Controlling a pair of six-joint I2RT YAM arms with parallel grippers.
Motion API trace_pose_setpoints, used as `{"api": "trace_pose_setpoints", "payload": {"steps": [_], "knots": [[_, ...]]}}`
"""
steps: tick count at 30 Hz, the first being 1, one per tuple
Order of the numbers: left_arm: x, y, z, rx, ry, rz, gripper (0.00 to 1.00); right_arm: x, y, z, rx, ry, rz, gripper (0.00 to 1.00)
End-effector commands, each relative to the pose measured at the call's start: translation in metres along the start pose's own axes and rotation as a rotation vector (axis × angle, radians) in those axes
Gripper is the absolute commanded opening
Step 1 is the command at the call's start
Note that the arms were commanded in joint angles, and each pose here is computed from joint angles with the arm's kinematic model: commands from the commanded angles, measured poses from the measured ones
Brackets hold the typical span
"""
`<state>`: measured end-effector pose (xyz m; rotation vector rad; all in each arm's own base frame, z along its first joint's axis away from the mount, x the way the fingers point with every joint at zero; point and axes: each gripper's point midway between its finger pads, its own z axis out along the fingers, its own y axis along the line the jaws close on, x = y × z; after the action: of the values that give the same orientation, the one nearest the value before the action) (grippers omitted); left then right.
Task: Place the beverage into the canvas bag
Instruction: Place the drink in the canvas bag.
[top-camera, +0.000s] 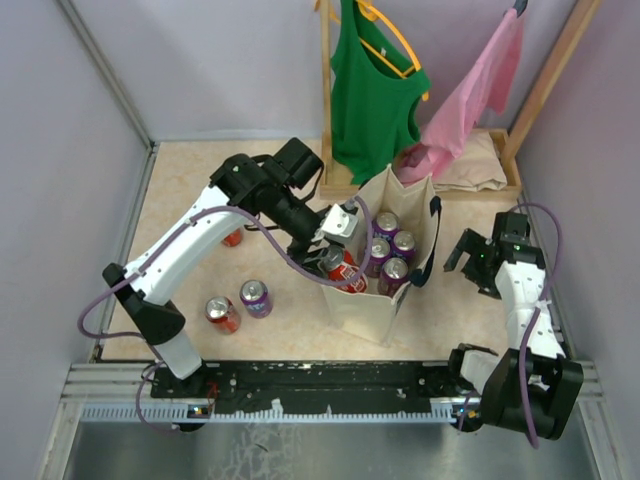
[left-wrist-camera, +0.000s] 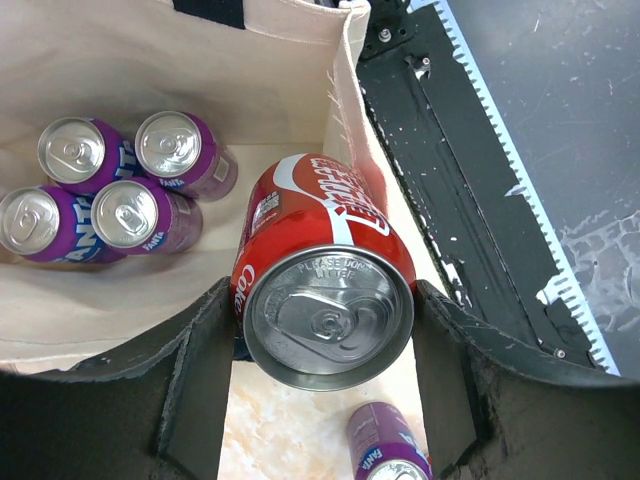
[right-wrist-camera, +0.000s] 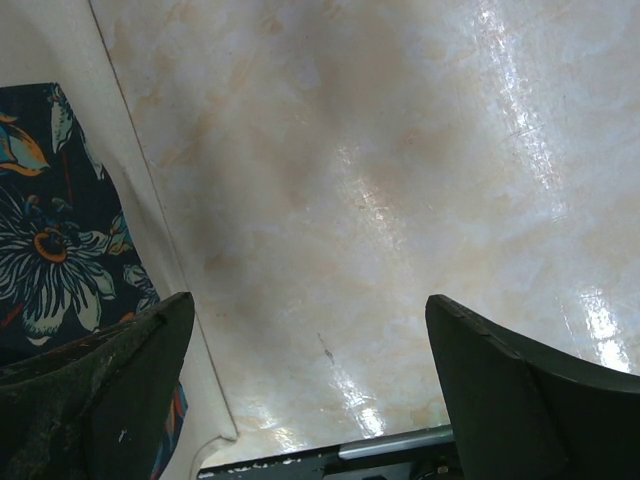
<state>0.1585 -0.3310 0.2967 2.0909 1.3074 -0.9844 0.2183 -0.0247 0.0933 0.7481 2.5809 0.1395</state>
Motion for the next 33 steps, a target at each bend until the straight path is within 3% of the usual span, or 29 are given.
{"api": "trace_pose_setpoints", "payload": {"steps": [1, 7, 15, 21, 33], "knots": [[-0.018, -0.02, -0.003, 0.061, -0.091, 0.078, 0.0, -0.011, 0.001, -0.004, -0.007, -0.038, 0.003, 0.99], [-0.003, -0.005, 0.008, 0.062, -0.045, 0.121, 0.0, -0.023, 0.002, -0.016, 0.002, -0.079, 0.005, 0.99], [0.012, 0.031, 0.018, 0.035, 0.012, 0.127, 0.0, -0.091, 0.02, -0.071, -0.006, -0.271, -0.011, 0.99], [0.038, 0.061, 0.029, 0.018, 0.078, 0.086, 0.0, -0.097, 0.024, -0.071, -0.014, -0.268, -0.006, 0.99], [0.058, 0.089, 0.056, 0.04, 0.09, 0.03, 0.0, -0.088, 0.02, -0.064, -0.006, -0.239, 0.0, 0.99]]}}
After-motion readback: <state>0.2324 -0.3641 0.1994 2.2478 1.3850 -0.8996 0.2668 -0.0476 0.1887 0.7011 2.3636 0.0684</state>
